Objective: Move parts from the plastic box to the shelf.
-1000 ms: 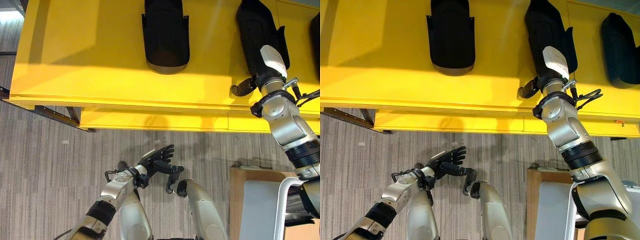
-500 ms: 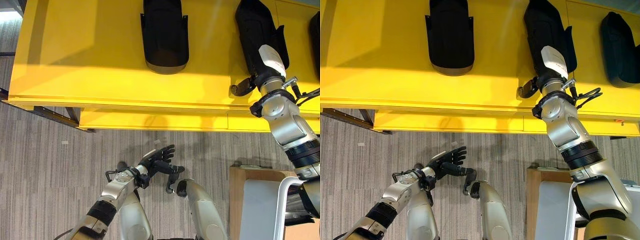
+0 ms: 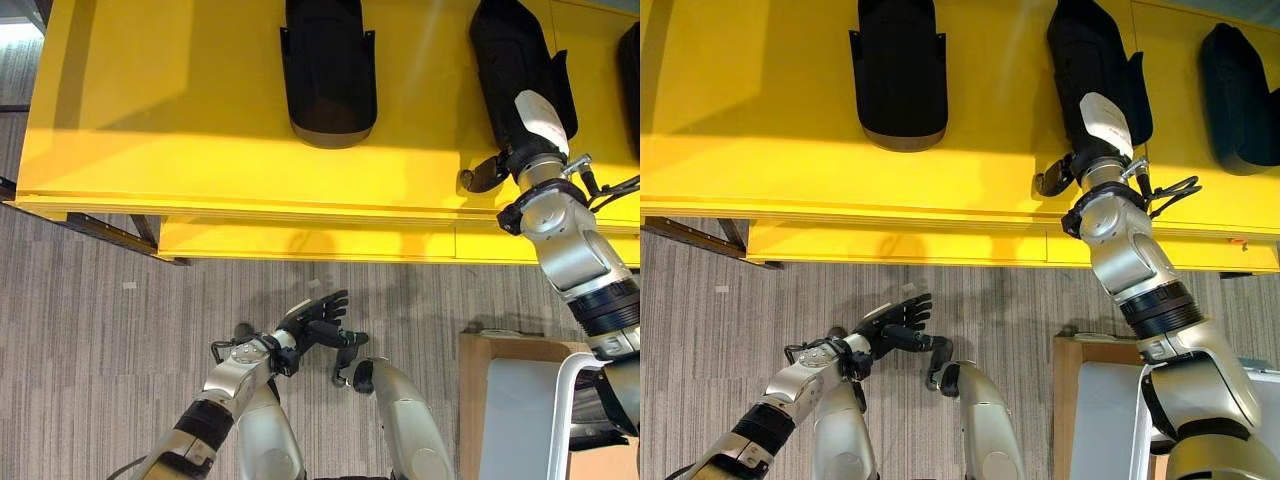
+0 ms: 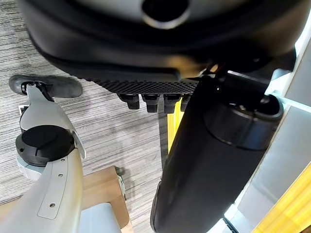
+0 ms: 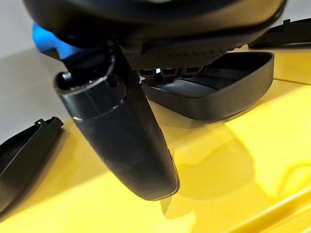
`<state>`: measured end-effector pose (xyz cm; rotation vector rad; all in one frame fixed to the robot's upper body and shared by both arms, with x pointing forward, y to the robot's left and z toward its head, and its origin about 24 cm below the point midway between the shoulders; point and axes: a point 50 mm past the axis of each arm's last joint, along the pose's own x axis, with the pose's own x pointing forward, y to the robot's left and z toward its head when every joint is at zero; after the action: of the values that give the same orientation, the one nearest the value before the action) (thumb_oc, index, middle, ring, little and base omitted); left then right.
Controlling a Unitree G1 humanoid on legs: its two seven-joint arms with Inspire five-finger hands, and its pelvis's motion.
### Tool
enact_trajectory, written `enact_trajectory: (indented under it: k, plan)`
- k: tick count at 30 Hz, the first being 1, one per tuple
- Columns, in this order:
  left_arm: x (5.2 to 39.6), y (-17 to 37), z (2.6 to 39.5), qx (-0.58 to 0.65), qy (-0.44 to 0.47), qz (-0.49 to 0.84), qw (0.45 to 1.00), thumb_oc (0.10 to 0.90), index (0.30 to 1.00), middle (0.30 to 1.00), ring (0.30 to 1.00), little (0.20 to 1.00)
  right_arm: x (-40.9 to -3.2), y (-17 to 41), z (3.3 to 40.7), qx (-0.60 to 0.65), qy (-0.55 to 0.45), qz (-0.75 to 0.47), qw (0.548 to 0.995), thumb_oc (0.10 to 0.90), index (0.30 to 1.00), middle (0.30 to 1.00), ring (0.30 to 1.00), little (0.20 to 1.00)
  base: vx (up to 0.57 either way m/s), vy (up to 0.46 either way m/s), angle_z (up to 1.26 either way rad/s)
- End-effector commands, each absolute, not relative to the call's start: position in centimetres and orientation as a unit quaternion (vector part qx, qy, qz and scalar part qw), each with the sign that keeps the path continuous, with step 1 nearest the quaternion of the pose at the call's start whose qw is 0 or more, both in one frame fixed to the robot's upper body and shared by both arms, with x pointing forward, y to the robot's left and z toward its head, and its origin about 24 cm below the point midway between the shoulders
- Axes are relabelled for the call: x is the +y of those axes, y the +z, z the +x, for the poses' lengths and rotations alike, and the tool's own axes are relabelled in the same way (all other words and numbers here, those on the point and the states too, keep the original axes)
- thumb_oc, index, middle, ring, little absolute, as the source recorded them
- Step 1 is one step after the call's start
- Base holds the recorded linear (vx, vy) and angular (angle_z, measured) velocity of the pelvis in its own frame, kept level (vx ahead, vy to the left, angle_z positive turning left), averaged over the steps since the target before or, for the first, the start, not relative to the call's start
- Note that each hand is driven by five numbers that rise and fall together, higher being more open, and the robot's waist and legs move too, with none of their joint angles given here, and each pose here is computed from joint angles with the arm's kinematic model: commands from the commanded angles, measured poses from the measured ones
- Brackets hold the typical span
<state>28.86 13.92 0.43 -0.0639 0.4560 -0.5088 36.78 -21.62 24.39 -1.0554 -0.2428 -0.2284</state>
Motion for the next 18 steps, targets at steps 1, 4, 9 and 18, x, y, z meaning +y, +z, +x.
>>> enact_trajectory:
  k: [1,4,9,18]
  plan:
    - [10.3,2.7,28.9,0.168,-0.318,-0.058,0.931,0.9,1.0,1.0,1.0,1.0,-19.4,28.7,35.8,-0.217,-0.108,-0.469,0.849,0.9,1.0,1.0,1.0,1.0,0.0,0.0,0.0]
    - [10.3,2.7,28.9,0.168,-0.318,-0.06,0.931,0.9,1.0,1.0,1.0,1.0,-19.3,28.5,35.8,-0.214,-0.102,-0.46,0.856,0.9,1.0,1.0,1.0,1.0,0.0,0.0,0.0]
    - [10.0,2.9,29.0,0.165,-0.319,-0.062,0.931,0.9,1.0,1.0,1.0,1.0,-18.7,28.0,36.0,-0.202,-0.081,-0.429,0.877,0.9,1.0,1.0,1.0,1.0,0.0,0.007,0.0]
    - [9.3,3.1,29.1,0.166,-0.321,-0.066,0.93,0.9,1.0,1.0,1.0,1.0,-18.3,27.4,36.3,-0.182,-0.063,-0.4,0.896,0.9,1.0,1.0,1.0,1.0,0.0,0.0,0.0]
